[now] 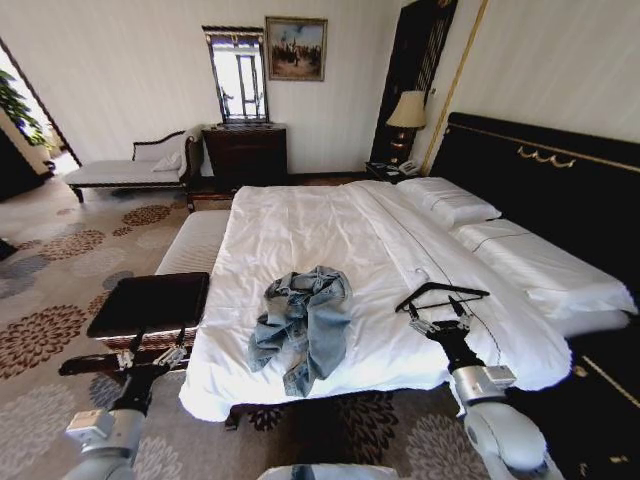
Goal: Pick up the clothes from the bed and hang them on the clothes hanger.
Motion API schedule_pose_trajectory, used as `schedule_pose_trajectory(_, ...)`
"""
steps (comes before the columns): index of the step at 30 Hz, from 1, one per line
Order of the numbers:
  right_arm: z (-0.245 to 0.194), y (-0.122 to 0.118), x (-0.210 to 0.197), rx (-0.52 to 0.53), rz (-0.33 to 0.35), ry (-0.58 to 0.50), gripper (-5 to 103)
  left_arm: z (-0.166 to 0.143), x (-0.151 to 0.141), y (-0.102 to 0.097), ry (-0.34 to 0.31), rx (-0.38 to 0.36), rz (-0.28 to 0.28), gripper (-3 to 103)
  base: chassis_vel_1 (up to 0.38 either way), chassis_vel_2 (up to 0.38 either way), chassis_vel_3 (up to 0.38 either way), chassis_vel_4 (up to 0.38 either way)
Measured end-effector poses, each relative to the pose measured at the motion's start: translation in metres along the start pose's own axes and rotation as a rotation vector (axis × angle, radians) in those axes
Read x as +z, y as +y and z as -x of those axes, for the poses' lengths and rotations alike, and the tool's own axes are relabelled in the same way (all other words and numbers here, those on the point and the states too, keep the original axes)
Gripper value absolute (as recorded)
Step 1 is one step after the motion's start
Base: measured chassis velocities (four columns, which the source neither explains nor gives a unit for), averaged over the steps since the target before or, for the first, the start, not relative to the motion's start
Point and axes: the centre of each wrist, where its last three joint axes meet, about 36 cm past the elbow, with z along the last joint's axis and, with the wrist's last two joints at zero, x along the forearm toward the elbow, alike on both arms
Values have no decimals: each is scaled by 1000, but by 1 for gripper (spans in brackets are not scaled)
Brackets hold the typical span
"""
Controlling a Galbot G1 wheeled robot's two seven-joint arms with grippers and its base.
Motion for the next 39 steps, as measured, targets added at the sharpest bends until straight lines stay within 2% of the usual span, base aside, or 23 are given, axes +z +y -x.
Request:
schedule_pose_trajectory(15, -1, 3, 4, 5, -7, 3, 100, -1, 2, 0, 4, -3, -4, 95, -286, 0, 272, -10)
schedule_pose_trajectory(32, -3, 6, 7, 9, -12, -2, 100, -3, 5, -1, 12, -6, -10, 95, -82, 89, 81, -92)
schedule_pose_trajectory(39, -4, 7, 5, 0, -15, -8, 100, -6, 8, -2, 28, -11, -28, 95, -147, 91, 120, -99)
